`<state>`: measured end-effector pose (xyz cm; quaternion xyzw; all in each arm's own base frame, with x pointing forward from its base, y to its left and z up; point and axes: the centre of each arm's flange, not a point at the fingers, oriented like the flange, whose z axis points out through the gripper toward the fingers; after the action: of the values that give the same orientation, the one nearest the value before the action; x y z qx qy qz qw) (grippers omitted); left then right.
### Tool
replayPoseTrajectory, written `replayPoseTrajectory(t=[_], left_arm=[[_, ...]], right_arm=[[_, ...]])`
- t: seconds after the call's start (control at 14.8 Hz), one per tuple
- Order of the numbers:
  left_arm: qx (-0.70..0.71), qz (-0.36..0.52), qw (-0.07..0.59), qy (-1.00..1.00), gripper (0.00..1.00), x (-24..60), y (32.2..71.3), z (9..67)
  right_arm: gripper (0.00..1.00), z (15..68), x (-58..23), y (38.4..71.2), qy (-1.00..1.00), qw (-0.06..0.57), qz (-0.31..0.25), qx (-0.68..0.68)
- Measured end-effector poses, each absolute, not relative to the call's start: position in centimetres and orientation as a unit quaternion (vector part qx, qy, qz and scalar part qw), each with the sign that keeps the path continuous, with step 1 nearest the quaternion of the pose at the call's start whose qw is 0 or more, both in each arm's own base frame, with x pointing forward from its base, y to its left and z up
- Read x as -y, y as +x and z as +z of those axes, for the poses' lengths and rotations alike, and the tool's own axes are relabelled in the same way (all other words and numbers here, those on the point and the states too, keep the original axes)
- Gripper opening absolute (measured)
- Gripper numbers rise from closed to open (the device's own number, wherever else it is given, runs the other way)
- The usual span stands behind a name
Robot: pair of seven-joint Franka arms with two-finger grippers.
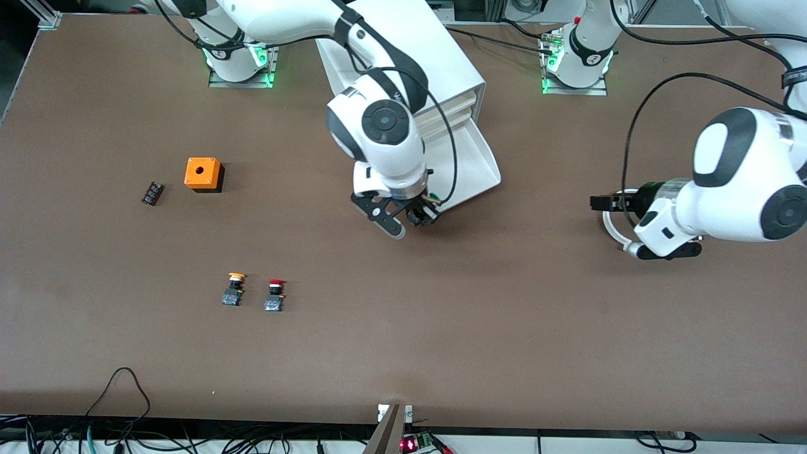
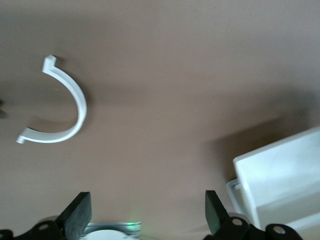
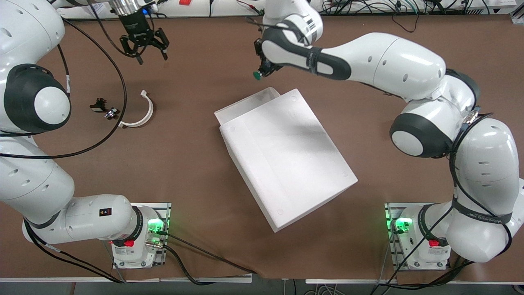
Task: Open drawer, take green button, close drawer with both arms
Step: 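Lift the green button out with the right gripper while the left gripper returns, then push the drawer shut with the left gripper while the right gripper carries the button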
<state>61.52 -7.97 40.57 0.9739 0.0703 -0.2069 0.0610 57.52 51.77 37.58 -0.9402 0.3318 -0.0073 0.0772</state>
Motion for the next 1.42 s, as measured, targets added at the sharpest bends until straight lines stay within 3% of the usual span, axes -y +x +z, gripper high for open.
replayPoseTrajectory(t=[0.61,0.95,1.15,1.42], left_arm=[[-0.186,-0.152,0.057,0.969,1.0,22.5,58.0,29.1],[-0.186,-0.105,0.018,0.977,1.0,26.9,57.1,24.9],[-0.194,-0.101,0.019,0.976,1.0,29.8,55.9,24.0],[-0.201,-0.097,0.025,0.974,1.0,33.0,53.5,23.1]], right_arm=[[0.41,38.1,-36.2,67.6,-0.988,0.086,-0.001,-0.13],[0.41,32.4,-31.1,69.7,-0.997,0.058,0.018,-0.04],[0.41,29.0,-29.6,70.6,-1.0,0.025,0.0,-0.011],[0.41,25.6,-27.6,72.1,-0.999,0.027,-0.025,0.036]])
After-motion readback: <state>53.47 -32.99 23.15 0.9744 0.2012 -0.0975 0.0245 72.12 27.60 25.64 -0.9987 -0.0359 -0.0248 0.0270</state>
